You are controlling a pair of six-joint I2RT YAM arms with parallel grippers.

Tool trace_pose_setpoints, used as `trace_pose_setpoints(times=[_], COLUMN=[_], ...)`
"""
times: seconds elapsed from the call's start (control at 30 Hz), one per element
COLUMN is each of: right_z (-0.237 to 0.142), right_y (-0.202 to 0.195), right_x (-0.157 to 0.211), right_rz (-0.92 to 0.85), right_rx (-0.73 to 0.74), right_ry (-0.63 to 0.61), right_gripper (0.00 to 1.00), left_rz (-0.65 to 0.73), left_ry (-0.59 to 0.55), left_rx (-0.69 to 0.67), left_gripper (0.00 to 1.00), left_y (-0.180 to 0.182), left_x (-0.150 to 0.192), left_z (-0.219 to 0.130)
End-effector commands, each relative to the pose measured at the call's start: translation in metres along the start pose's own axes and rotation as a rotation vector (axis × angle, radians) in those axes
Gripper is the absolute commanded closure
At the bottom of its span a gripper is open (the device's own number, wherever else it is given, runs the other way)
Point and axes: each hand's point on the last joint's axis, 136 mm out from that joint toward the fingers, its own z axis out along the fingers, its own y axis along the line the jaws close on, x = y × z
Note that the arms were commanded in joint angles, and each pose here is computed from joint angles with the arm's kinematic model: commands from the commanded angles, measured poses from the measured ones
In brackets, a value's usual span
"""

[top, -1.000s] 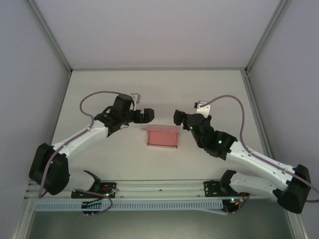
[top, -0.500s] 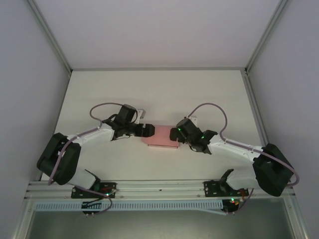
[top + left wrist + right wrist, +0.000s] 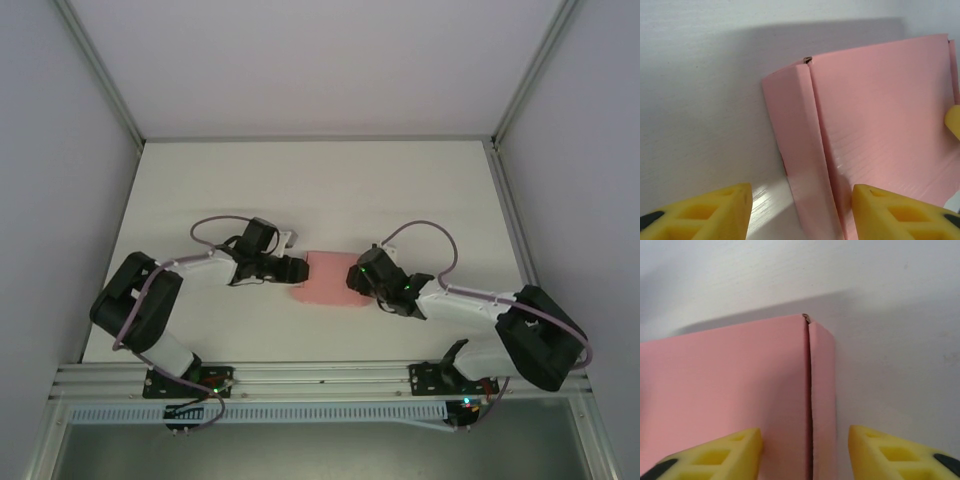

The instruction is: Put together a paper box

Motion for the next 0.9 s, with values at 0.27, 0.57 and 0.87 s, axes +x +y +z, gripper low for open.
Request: trace_pose_setpoints(times=[0.27, 0.57, 0.87], right_z=[0.015, -0.004, -0.015], right_y=[-0.037, -0.015, 0.028], right_x=[0.032, -0.002, -0.025], right_rz=[-0.001, 0.024, 0.154], right_rx=[0.111, 0.094, -0.118], right_ry=[0.097, 0.060, 0.104], right_gripper=[0.68, 0.37, 0.13], left_rz=[0.004, -0.060, -0.146], left_ry=[0.007, -0.018, -0.075], left_rx=[0.038, 0.033, 0.101], left_gripper=[0.59, 0.81, 0.91], left_y=[-0.002, 0.011, 0.024], left_x=[0.001, 0.000, -0.001], left_z=[0.005, 0.007, -0.002])
